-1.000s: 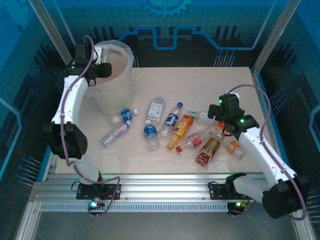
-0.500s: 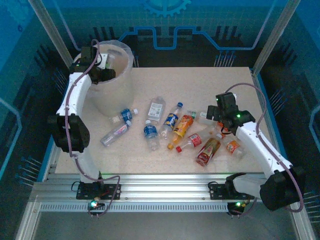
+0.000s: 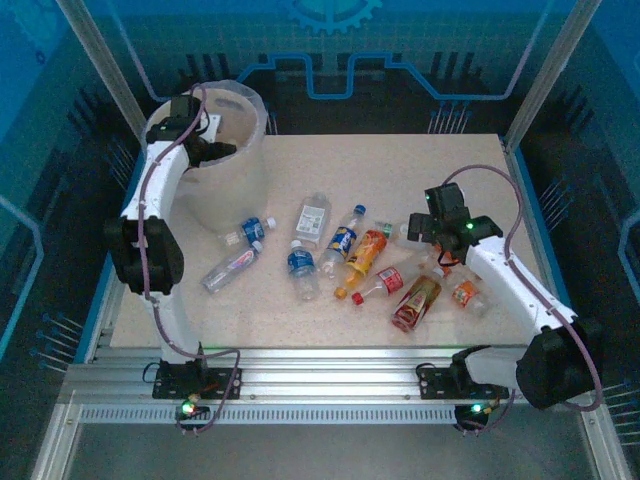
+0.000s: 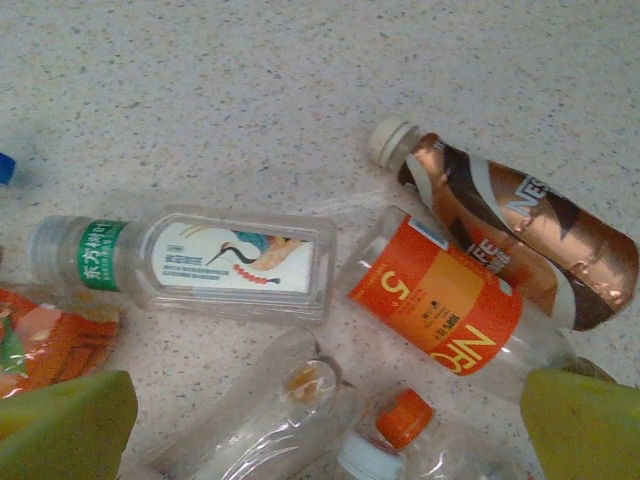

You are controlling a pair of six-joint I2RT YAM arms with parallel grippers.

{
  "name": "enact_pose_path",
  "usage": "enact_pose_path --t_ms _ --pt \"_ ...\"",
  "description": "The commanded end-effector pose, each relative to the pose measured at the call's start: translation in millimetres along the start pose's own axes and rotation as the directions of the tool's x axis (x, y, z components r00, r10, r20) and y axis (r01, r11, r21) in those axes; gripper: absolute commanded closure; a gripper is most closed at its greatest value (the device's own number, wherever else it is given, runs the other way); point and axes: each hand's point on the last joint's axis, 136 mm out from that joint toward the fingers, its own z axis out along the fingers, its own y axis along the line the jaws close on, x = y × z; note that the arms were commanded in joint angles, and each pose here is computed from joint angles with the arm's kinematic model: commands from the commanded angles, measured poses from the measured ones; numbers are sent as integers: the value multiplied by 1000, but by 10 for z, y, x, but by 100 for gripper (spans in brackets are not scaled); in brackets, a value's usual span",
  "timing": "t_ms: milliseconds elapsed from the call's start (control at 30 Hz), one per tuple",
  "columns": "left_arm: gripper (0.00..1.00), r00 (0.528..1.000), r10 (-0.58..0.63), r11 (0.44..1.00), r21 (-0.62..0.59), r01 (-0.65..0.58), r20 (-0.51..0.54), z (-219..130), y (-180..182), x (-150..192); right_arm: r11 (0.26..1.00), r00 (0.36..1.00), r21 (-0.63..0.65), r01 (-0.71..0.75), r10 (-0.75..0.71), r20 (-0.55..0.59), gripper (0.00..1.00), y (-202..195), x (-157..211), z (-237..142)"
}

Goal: Put the plastic bottles in the bin

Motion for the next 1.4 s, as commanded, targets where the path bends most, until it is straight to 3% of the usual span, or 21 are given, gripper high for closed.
enact_pose_path --t_ms 0,133,367,733,1000,1200,1367 --pt "18 999 -4 1000 4 4 39 -158 22 -130 997 999 -69 28 -25 43 0 128 -84 -112" --pt "1 996 -15 1000 -7 15 90 -323 27 -241 996 998 -82 38 -34 50 0 150 -108 -139" --pt "1 974 -36 999 8 35 223 -861 -46 -459 998 998 -61 32 -28 59 0 103 -135 -186" --pt "1 881 -81 996 76 51 466 -1958 -263 -507 997 992 -75 15 -5 129 0 45 -213 -361" --pt "1 843 -47 993 116 -18 536 -2292 -722 129 996 981 -92 -5 23 194 0 -13 -252 -501" --pt "1 878 -8 989 133 -64 479 -2113 -1141 846 996 972 -81 -23 41 231 0 -89 -254 -566" --pt "1 927 8 991 122 -58 376 -1862 -1237 1386 996 968 -82 -27 46 248 0 -132 -223 -614"
